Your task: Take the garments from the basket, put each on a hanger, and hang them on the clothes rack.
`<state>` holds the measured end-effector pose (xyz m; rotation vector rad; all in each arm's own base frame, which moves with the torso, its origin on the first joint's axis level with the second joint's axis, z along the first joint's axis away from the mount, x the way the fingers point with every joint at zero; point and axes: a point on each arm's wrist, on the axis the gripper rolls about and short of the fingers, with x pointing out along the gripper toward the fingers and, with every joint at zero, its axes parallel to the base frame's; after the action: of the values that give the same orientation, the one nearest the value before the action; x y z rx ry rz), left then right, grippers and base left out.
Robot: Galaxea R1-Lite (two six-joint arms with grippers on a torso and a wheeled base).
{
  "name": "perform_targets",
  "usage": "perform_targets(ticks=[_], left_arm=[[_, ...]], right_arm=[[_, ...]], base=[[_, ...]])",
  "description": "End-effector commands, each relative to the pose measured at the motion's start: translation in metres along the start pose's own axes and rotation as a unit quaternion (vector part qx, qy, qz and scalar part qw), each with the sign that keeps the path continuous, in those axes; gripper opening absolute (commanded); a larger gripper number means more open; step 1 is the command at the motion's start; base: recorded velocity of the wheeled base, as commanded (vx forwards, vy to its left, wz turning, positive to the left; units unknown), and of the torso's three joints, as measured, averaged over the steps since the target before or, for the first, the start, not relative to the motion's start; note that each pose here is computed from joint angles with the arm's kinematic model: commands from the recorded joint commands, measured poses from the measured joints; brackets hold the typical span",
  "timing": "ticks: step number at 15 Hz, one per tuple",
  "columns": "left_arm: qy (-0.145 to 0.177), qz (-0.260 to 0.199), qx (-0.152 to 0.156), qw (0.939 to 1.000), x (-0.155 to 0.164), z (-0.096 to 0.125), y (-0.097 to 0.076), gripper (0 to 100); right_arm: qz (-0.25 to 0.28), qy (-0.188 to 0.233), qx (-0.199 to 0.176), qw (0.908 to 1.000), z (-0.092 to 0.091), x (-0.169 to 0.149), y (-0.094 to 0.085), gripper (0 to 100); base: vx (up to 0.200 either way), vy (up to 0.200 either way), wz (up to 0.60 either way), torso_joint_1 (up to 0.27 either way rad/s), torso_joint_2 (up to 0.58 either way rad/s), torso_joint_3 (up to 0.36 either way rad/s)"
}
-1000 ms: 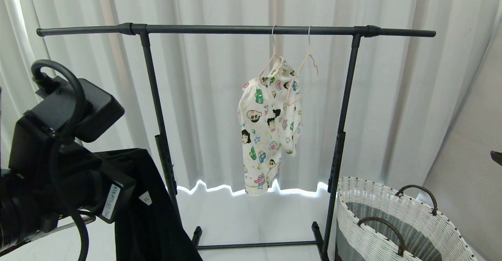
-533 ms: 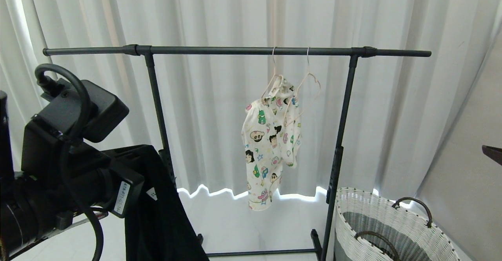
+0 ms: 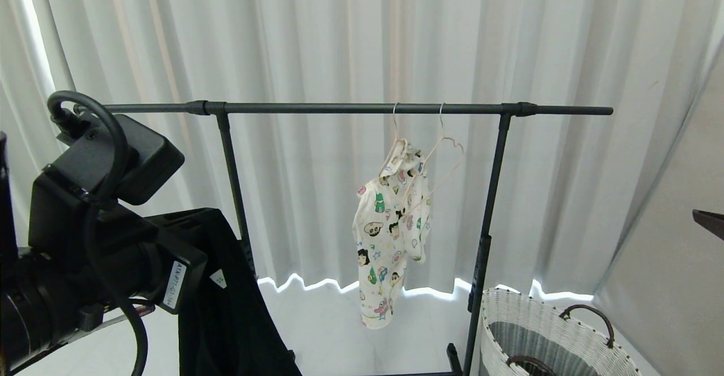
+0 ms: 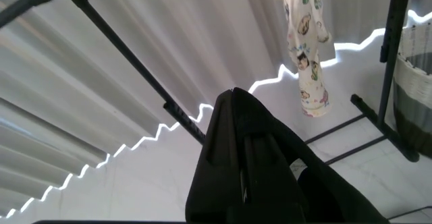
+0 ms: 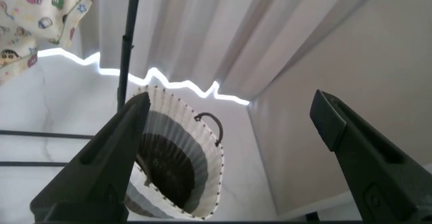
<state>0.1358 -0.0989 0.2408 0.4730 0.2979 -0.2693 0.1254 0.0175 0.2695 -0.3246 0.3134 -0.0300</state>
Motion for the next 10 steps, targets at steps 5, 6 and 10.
perform_targets(ticks=[5,6,10], left_arm=[[0.000,0.000,0.000,1.0000,0.0004,0.0001,-0.0001,0],[0.000,0.000,0.000,1.0000,0.0004,0.0002,-0.0001,0],[0.001,0.002,0.002,1.0000,0.0007,0.0007,0.0003,0]], right_arm=[[-0.006,-0.021,0.005,0.9998,0.0033,0.0011,-0.0005,100],[-0.005,-0.022,0.005,0.9997,0.0038,0.0015,-0.0005,100],[-0.005,-0.023,0.005,0.9997,0.0036,0.0012,-0.0005,100]], base=[[0.000,0.000,0.00,0.245,-0.53,-0.288],[0.000,0.000,0.00,0.261,-0.57,-0.305],[0.000,0.000,0.00,0.079,-0.16,-0.085]])
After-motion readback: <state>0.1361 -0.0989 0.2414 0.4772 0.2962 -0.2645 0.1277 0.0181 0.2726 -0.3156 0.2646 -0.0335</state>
